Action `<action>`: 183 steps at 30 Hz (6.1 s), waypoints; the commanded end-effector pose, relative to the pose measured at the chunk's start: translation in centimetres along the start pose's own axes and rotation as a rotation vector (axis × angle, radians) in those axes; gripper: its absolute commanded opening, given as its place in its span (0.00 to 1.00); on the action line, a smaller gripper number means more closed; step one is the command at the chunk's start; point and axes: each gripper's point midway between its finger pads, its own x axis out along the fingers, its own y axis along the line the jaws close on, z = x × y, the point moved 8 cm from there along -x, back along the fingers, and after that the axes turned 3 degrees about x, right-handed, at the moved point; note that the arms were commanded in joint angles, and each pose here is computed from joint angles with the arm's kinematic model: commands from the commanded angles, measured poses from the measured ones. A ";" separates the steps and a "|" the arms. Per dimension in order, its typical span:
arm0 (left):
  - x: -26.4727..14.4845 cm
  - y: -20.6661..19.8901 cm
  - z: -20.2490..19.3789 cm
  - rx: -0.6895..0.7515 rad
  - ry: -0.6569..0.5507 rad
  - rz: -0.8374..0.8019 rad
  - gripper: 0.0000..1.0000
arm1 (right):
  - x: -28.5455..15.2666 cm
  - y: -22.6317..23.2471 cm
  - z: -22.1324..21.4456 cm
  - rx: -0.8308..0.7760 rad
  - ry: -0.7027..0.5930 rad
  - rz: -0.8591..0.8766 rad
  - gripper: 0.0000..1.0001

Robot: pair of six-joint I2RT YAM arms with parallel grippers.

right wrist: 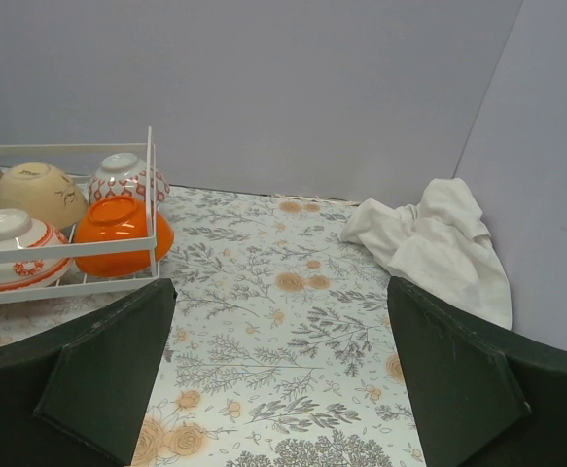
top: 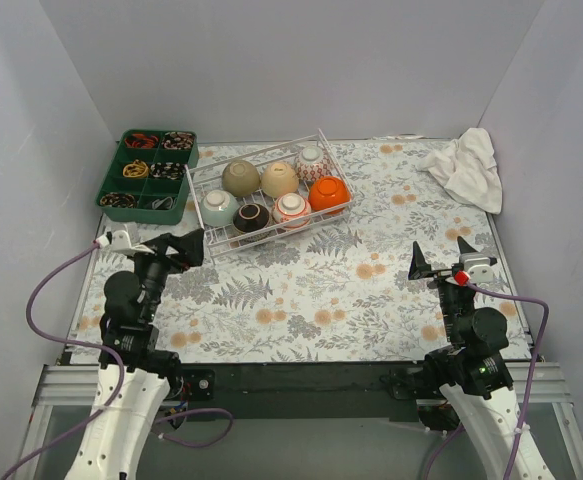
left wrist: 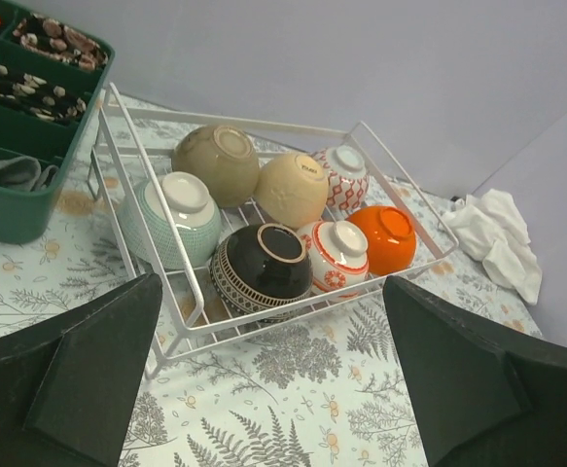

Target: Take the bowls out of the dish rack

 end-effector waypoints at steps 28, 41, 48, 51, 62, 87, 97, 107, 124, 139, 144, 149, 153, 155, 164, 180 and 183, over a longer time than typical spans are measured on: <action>15.9 -6.7 -5.1 0.408 0.797 0.390 0.98 | -2.2 -0.7 4.3 0.096 -0.241 -0.014 0.99; 19.4 -9.7 -10.8 0.572 0.899 0.397 0.92 | -2.1 -0.6 4.1 0.100 -0.234 -0.012 0.99; 20.1 -9.1 -12.1 0.604 0.942 0.465 0.84 | -2.1 -0.7 4.0 0.101 -0.233 -0.019 0.99; 20.1 -9.2 -12.7 0.613 0.976 0.474 0.84 | -2.1 -0.7 4.0 0.102 -0.235 -0.019 0.99; 18.4 -7.3 -13.0 0.736 1.040 0.609 0.73 | -2.1 -0.7 4.0 0.102 -0.232 -0.024 0.99; 18.5 -6.8 -6.6 0.151 0.953 0.422 0.98 | -2.2 -0.7 4.1 0.110 -0.234 -0.023 0.98; 19.1 -5.2 -8.4 -0.024 1.025 0.405 0.98 | -2.2 -0.7 4.1 0.112 -0.234 -0.017 0.99; 19.5 -3.1 -10.5 -0.019 1.025 0.530 0.97 | -2.2 -0.6 4.2 0.113 -0.234 -0.014 0.99; 18.5 -1.8 -11.6 -0.074 1.029 0.542 0.97 | -2.2 -0.6 4.2 0.120 -0.234 -0.010 0.99; 17.6 -0.8 -15.6 -0.140 1.148 0.559 0.98 | -2.2 -0.5 4.2 0.121 -0.232 -0.005 0.99; 17.9 -1.6 -15.5 -0.177 1.152 0.499 0.98 | -2.2 -0.5 4.2 0.122 -0.231 -0.002 0.99; 18.9 -3.3 -13.0 -0.217 1.081 0.420 0.98 | -2.2 -0.5 4.2 0.122 -0.230 -0.002 0.99; 19.5 -5.0 -10.8 -0.266 1.020 0.352 0.95 | -2.2 -0.5 4.2 0.123 -0.232 -0.004 0.98; 19.6 -5.8 -10.0 -0.285 1.004 0.313 0.95 | -2.2 -0.5 4.2 0.124 -0.233 -0.004 0.98; 20.1 -8.2 -8.8 -0.295 0.976 0.245 0.88 | -2.2 -0.5 4.3 0.124 -0.231 -0.004 0.99; 19.9 -9.3 -7.5 -0.205 0.893 0.262 0.79 | -2.2 0.0 4.3 0.106 -0.238 0.050 0.99; 19.7 -8.8 -8.4 -0.204 0.912 0.274 0.80 | -2.3 0.6 4.6 0.073 -0.253 0.129 0.99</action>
